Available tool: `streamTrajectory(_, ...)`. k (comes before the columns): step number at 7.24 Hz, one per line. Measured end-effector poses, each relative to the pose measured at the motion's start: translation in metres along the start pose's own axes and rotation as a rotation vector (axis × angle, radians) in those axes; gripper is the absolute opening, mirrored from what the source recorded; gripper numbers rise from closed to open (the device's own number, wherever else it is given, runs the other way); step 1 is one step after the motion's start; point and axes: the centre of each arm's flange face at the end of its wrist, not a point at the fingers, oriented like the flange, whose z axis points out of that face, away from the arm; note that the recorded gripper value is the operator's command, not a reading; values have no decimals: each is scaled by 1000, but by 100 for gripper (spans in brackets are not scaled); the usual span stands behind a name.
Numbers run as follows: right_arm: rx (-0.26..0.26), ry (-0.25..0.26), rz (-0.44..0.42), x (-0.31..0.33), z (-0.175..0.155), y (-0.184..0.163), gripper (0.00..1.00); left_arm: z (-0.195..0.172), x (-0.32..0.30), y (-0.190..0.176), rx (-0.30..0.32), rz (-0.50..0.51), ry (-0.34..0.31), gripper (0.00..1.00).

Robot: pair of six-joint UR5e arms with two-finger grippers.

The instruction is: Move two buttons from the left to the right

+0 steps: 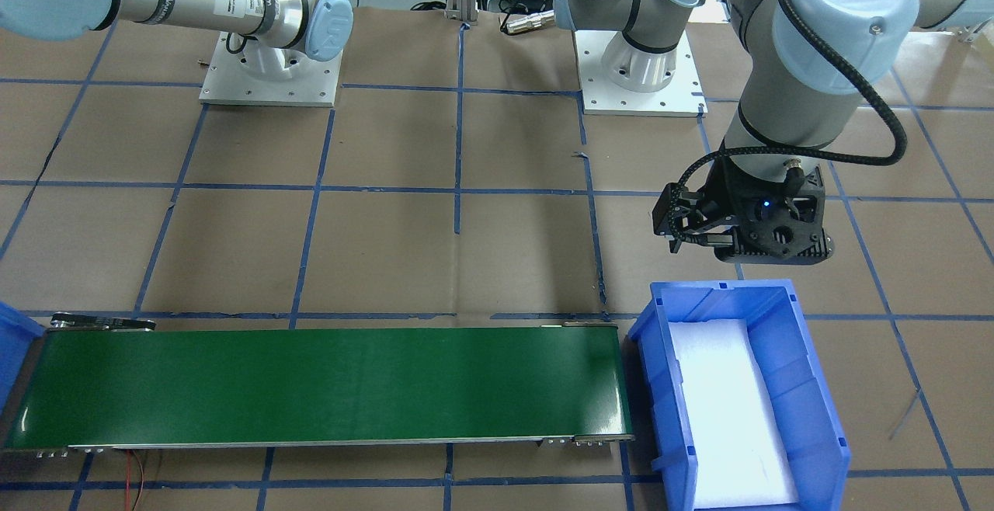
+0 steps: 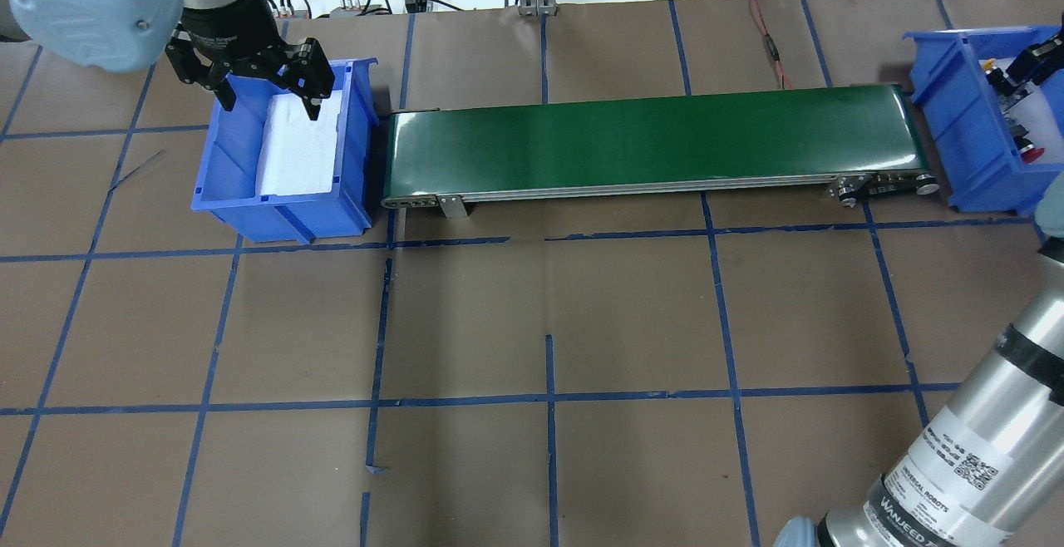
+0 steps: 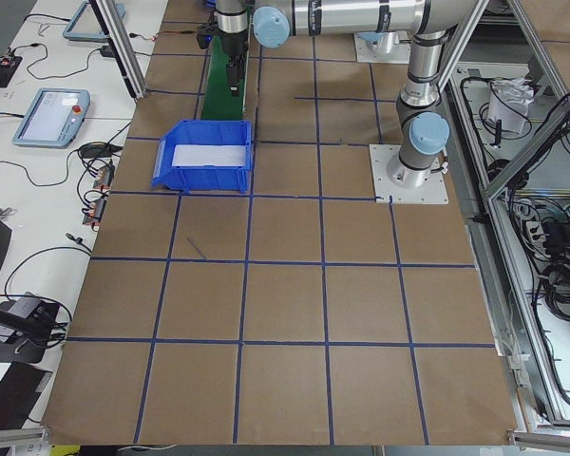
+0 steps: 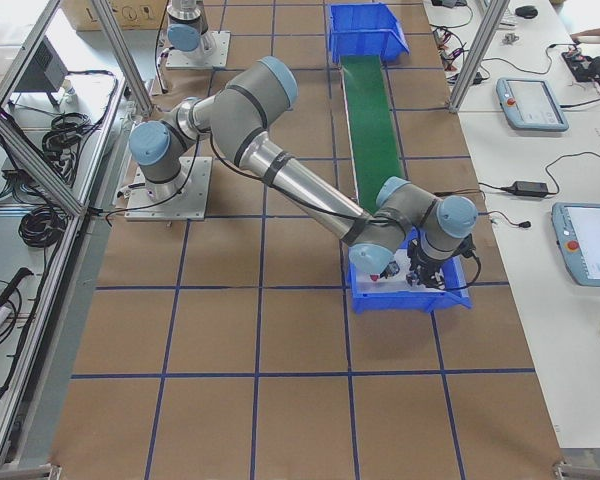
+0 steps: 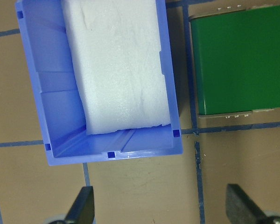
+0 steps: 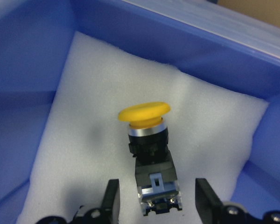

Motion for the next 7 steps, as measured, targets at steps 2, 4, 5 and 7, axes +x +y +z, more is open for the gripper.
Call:
streamTrajectory(2, 10, 6, 0, 0, -9, -1, 64, 5, 1, -2, -7, 1, 2, 100)
streamTrajectory(4, 41, 34, -4, -5, -44, -3, 64, 5, 2, -2, -7, 1, 8, 100)
streamTrajectory(5, 63, 50, -10, -12, -69, -6, 64, 5, 2, -2, -7, 1, 10, 100)
streamTrajectory(7, 107, 64, -83, -70, -118, -42, 66, 6, 1, -4, -3, 0, 12, 100)
